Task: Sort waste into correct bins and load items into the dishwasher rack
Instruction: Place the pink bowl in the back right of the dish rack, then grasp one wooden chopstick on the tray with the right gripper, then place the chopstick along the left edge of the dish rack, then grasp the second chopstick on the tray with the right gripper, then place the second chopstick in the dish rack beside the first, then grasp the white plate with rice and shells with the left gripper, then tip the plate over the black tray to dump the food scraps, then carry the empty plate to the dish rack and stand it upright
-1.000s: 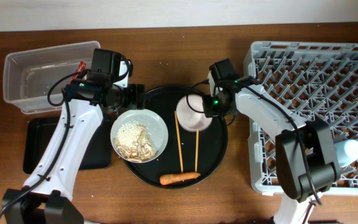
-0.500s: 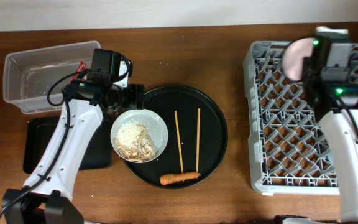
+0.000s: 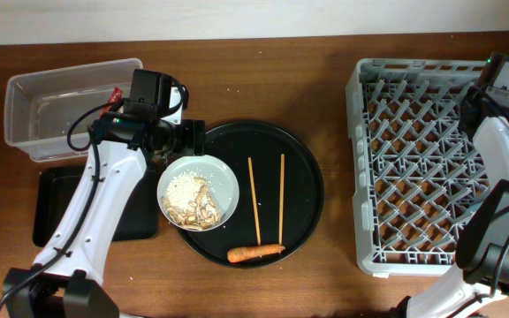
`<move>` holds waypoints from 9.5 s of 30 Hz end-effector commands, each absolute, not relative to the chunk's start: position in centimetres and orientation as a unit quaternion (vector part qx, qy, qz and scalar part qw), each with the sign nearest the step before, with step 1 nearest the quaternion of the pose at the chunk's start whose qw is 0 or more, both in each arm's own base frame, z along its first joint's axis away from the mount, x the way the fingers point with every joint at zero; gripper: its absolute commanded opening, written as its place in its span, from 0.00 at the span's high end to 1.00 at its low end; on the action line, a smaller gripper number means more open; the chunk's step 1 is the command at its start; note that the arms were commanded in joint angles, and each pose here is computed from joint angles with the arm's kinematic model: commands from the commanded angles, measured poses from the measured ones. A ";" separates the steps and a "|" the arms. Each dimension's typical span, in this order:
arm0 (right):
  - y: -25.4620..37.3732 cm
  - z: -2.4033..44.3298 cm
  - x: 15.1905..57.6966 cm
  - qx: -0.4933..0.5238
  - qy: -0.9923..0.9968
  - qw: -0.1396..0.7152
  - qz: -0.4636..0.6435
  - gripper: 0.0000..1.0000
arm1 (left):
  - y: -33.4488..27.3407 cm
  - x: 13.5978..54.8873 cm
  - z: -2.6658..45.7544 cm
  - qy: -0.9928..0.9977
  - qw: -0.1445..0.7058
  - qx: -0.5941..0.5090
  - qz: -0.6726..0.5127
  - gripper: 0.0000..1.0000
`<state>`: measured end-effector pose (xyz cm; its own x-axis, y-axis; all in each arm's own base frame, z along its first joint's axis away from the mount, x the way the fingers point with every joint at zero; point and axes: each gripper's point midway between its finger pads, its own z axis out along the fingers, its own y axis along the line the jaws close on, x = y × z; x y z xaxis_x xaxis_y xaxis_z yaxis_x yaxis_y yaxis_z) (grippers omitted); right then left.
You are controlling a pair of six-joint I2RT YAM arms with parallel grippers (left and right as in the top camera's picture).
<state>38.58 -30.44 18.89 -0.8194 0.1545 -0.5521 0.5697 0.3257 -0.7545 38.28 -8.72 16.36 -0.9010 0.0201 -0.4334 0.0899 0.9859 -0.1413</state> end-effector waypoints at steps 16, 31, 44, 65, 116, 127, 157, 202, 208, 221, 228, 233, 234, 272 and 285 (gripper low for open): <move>-24.5 15.4 41.0 0.196 0.843 0.207 -0.456 0.96 | -8.4 38.5 17.1 0.969 0.232 0.031 -0.077 0.17; -15.2 17.8 37.9 0.186 0.935 0.242 -0.180 0.23 | -8.3 37.9 16.8 0.972 0.219 0.030 -0.075 0.16; 14.5 13.6 34.4 -0.056 0.983 0.124 0.122 0.36 | -7.0 35.9 15.8 0.983 0.172 0.006 -0.065 0.08; 20.6 -0.5 28.0 -0.023 0.996 -0.086 0.031 0.73 | -0.5 35.6 15.4 0.982 0.155 -0.100 -0.050 0.05; 10.1 17.7 34.3 -0.055 0.987 0.127 0.086 0.55 | -0.4 35.7 15.4 0.981 0.157 -0.100 -0.048 0.04; 26.7 1.7 28.3 -0.141 0.987 -0.049 0.060 0.56 | -0.4 35.7 15.4 0.981 0.157 -0.100 -0.048 0.04; 0.9 15.1 33.3 0.036 0.998 -0.039 -0.037 0.96 | -0.4 35.7 15.4 0.981 0.156 -0.101 -0.048 0.04; 2.9 19.2 29.5 0.038 0.992 0.068 0.096 0.29 | -19.9 31.9 -0.1 0.993 0.023 0.107 0.032 0.77; 2.8 19.2 29.4 0.038 0.992 0.067 0.096 0.29 | -20.0 32.1 0.2 0.993 0.026 0.107 0.030 0.99; 2.8 19.2 29.4 0.038 0.992 0.067 0.096 0.28 | -18.4 34.5 7.7 0.987 0.047 0.108 0.107 1.00; 2.5 19.2 29.4 0.028 0.994 0.068 0.087 0.29 | -12.9 34.1 16.0 0.992 0.091 0.025 0.088 1.00; 2.1 19.1 29.4 0.029 0.994 0.068 0.074 0.28 | -7.6 34.0 16.2 0.998 0.049 -0.007 0.034 1.00; 2.1 19.1 29.5 0.029 0.994 0.069 0.074 0.29 | -6.8 34.0 15.7 0.999 0.042 -0.012 0.026 1.00; 0.5 19.1 28.7 0.076 0.995 0.057 0.036 0.32 | 3.1 33.4 22.8 0.831 0.208 -0.084 -0.508 1.00; -11.8 22.2 22.7 0.363 0.926 0.095 0.028 0.96 | -34.3 40.1 31.4 0.755 0.362 0.219 -0.500 1.00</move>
